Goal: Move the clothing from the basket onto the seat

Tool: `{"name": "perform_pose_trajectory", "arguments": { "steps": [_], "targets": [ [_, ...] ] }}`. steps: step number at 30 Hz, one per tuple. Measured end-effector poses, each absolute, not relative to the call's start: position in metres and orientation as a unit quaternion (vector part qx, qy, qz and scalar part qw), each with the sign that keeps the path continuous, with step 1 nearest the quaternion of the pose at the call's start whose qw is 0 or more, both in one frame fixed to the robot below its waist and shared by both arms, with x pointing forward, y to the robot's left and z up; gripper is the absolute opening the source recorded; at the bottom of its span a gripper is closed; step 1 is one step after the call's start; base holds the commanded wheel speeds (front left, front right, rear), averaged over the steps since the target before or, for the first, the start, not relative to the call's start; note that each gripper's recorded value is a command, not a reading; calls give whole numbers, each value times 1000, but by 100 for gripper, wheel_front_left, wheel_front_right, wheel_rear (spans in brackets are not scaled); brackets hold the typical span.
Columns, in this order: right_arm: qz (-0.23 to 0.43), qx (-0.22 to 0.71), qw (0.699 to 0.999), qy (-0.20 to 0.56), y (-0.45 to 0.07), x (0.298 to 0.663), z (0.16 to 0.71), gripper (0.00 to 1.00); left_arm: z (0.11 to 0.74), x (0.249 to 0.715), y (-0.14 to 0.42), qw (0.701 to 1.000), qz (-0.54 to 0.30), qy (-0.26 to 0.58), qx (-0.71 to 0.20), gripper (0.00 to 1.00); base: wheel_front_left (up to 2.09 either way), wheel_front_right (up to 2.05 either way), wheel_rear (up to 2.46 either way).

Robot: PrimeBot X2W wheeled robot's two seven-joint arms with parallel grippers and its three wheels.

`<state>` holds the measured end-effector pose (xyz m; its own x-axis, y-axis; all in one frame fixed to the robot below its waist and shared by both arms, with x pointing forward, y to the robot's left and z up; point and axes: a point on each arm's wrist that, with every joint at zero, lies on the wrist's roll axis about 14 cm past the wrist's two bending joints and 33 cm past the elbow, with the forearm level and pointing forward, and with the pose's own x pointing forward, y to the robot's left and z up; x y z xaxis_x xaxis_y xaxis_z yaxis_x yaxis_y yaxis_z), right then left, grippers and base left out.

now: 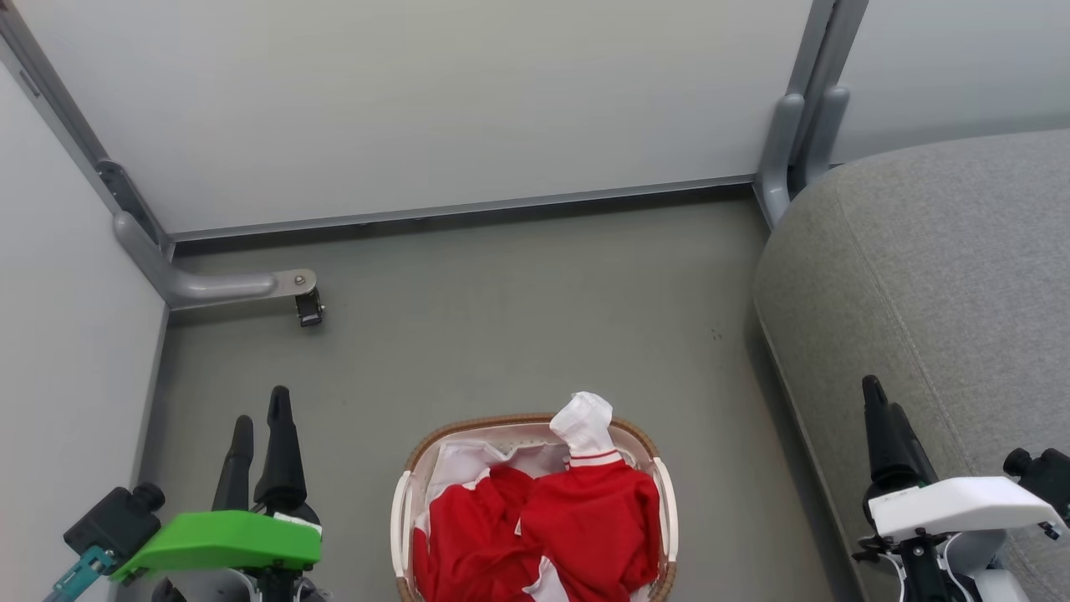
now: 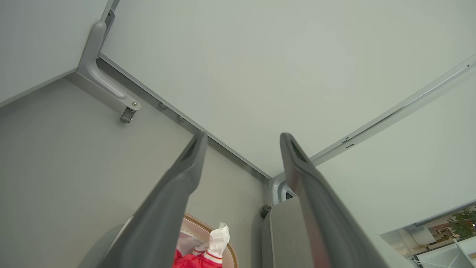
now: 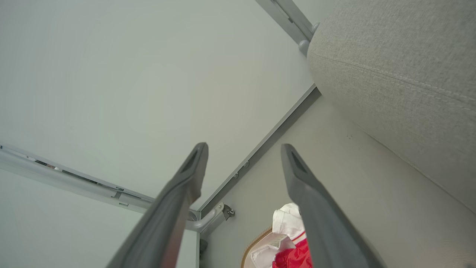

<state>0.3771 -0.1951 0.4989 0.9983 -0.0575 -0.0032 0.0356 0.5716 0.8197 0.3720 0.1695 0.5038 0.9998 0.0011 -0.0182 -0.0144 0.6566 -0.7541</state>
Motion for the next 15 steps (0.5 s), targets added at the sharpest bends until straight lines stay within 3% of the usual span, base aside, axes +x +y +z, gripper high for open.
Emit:
{"name": "perform_pose_trajectory", "arguments": {
  "steps": [15],
  "targets": [
    [-11,370,929,-7,-185,375,496,100,495,366,162,950,2,15,-310,100,0,0,0]
  ]
}}
